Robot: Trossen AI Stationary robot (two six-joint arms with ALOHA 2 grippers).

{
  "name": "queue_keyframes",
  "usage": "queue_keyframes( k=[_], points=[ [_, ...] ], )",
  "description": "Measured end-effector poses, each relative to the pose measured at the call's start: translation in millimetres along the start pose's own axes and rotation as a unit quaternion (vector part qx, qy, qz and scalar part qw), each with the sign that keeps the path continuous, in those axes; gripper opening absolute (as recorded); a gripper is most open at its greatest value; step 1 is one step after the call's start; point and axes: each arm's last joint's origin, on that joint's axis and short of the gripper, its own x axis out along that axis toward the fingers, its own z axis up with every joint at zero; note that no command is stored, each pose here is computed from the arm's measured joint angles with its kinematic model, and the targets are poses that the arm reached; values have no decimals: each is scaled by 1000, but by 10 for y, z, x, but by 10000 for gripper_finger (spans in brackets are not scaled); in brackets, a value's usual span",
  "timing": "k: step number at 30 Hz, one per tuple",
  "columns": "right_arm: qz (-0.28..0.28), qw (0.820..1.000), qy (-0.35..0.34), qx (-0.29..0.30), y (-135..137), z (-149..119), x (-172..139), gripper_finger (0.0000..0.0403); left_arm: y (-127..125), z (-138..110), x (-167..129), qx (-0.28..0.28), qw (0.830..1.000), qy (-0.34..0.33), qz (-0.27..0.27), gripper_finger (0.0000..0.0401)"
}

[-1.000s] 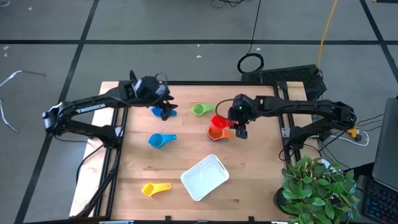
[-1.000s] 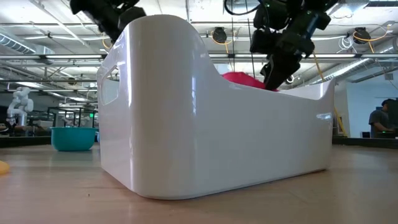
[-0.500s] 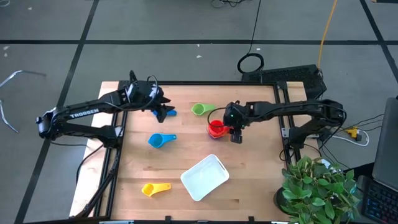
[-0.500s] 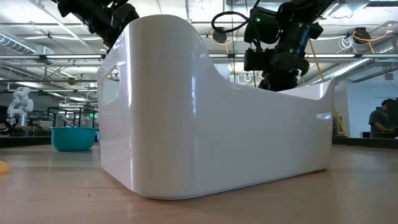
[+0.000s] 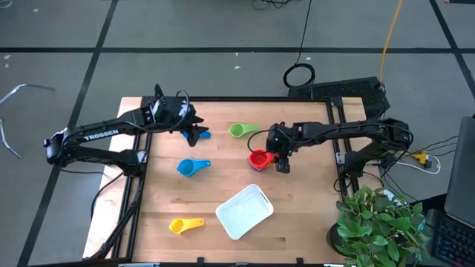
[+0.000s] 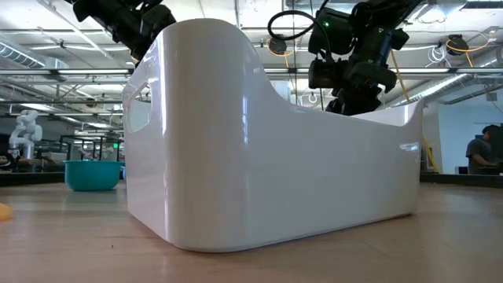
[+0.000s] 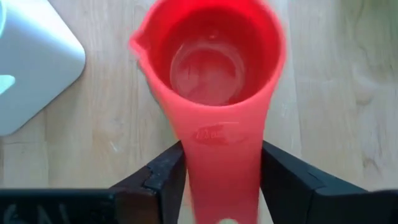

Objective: Nest measuring cups in basket
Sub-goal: Stack the red measuring cup on top of the orange measuring cup, then stack the light blue measuring cup on top of the red measuring cup

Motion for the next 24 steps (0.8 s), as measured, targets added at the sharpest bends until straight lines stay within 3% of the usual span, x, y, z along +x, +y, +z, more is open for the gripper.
queue_keyframes(
  k=[13,24],
  points=[
    [0,1000,-13,-15,10,7,-63,221,3,-17,-1,-1,1000,10,2,218],
    [-20,984,-161,-69,79,68,-639,219,-16,-101,-53,-17,985,165,39,218]
  ],
)
